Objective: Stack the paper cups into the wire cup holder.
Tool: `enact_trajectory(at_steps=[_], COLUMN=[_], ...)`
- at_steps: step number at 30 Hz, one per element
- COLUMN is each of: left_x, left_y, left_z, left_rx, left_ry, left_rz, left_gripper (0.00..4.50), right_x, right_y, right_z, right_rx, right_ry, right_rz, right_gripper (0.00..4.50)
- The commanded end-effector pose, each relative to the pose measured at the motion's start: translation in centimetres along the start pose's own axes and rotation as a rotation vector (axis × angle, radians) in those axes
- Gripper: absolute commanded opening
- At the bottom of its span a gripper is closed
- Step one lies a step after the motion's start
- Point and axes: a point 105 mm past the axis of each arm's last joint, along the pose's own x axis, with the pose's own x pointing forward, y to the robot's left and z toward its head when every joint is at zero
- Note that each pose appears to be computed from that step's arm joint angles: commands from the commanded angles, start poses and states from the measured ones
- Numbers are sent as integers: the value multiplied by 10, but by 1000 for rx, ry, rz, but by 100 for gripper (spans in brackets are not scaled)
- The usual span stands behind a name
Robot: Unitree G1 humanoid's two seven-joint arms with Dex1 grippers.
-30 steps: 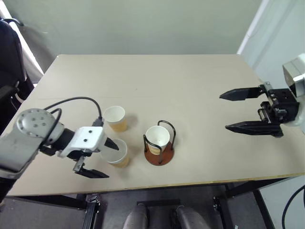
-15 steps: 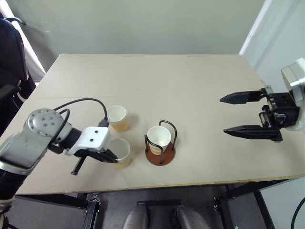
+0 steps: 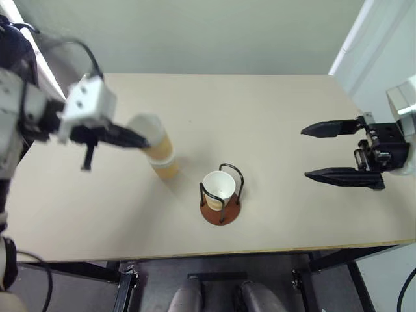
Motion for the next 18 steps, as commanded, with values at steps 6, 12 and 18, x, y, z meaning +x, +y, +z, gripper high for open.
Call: enact_trajectory(at_steps=[6,12,18], left_x=[37,53,57], left_y=[12,-8,-18], left_z=[63,80,82], left_rx=[191,242,257], left_ry=[-261,-332,-334], left_rz=[-143,-292,-365], left_gripper=[5,5,5], right_x=[0,-2,-1], right_y=[0,3,5], right_z=[6,2,0], right_rx=[-63,-57,-51], right_ry=[8,27,32], right_rz=[-32,-59,-71], right_gripper=[450,450,450])
